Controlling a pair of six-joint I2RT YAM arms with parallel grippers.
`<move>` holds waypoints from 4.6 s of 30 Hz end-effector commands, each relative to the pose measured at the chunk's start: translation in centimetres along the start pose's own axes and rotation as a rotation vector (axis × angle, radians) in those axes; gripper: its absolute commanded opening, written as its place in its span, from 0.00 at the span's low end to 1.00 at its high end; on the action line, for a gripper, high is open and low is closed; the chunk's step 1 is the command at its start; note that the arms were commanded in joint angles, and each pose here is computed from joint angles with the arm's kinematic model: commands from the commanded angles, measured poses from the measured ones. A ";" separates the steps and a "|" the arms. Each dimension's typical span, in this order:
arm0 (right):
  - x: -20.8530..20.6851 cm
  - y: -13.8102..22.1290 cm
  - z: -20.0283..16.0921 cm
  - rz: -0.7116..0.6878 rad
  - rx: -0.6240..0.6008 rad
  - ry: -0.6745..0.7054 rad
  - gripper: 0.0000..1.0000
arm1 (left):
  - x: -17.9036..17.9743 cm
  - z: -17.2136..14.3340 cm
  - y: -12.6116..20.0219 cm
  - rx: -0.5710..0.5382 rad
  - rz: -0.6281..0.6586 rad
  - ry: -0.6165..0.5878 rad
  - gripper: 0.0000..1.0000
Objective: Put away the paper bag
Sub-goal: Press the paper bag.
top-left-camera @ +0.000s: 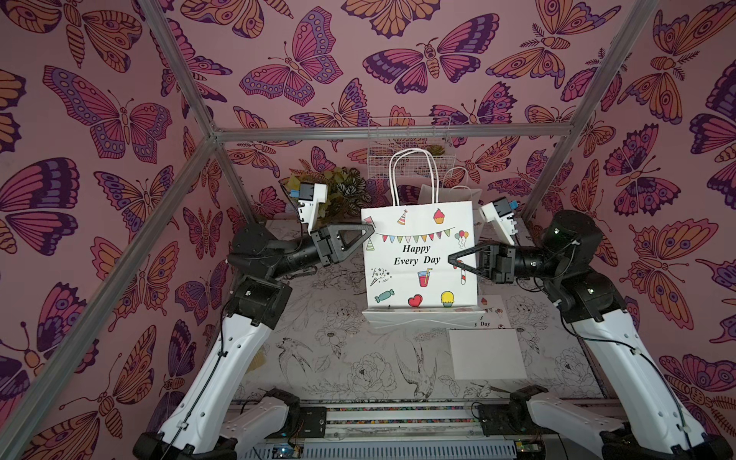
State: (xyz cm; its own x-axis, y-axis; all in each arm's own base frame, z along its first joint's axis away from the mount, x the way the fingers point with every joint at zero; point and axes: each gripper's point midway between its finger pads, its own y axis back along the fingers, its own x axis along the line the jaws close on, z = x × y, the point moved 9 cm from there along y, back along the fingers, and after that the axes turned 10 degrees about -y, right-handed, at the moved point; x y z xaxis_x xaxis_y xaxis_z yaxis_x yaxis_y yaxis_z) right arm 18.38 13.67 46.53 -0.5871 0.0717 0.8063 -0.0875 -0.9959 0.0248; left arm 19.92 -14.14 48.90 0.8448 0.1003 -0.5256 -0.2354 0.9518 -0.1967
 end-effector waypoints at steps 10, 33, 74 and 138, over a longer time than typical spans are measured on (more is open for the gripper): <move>1.3 0.1 0.7 0.048 -0.029 0.045 0.00 | -0.7 -3.0 -0.2 0.080 -0.073 0.046 0.00; 2.2 0.6 1.3 0.055 -0.059 0.063 0.00 | -0.8 -5.7 -1.8 0.189 -0.142 0.077 0.00; 4.8 1.6 7.9 0.103 -0.102 0.175 0.00 | -1.4 -5.8 -0.4 0.179 -0.054 0.051 0.00; 2.6 -1.6 -0.9 0.030 0.033 0.074 0.00 | -5.8 -1.5 0.8 0.058 -0.295 -0.055 0.81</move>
State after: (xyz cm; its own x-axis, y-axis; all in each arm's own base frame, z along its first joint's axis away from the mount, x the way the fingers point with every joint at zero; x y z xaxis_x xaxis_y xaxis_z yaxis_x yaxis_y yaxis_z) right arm 16.75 15.69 47.10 -0.6092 0.0429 0.7919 -0.0269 -0.9991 0.0334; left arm 15.51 -14.86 49.75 0.8677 -0.1259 -0.4808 -0.0100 0.9627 -0.2702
